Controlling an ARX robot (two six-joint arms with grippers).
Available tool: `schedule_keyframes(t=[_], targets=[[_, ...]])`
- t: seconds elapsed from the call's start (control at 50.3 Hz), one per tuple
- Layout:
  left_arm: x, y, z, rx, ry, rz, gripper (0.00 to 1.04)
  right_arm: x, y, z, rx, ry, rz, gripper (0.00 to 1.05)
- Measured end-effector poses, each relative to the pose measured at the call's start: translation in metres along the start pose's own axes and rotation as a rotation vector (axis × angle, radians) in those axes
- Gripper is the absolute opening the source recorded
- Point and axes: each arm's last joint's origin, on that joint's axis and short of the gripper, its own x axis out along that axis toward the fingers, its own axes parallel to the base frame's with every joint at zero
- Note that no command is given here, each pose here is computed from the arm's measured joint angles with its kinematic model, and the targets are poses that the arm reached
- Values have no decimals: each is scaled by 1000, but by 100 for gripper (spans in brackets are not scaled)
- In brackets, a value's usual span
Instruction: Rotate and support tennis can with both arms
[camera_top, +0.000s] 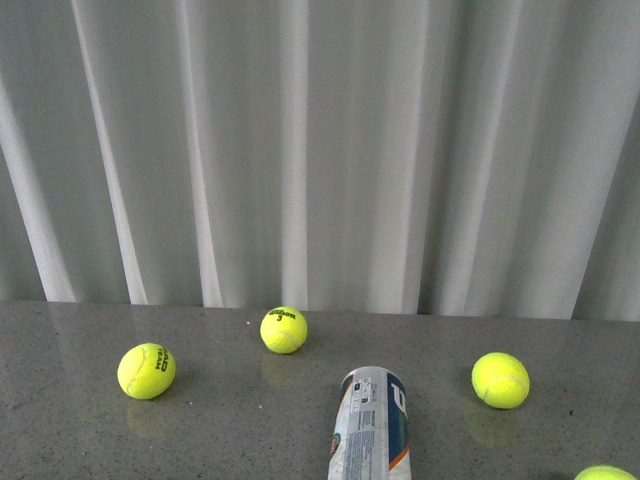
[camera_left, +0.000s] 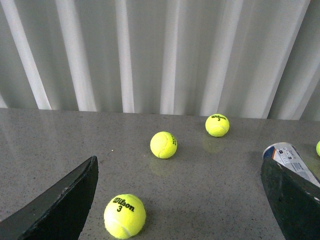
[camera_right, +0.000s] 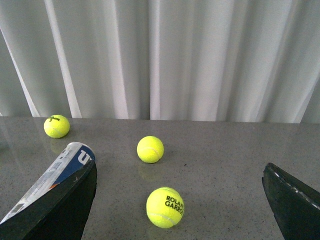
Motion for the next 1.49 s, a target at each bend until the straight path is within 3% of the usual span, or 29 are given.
schedule_keyframes(t=[1.313,1.413,1.492], targets=[[0,0,0,0,0,0,98,0,0,0,0,0,0,98],[0,0,0,0,0,-1,98,5,0,2,90,284,91,98],[0,0,0,0,0,0,98,17,-1,9,132,351,93,98]])
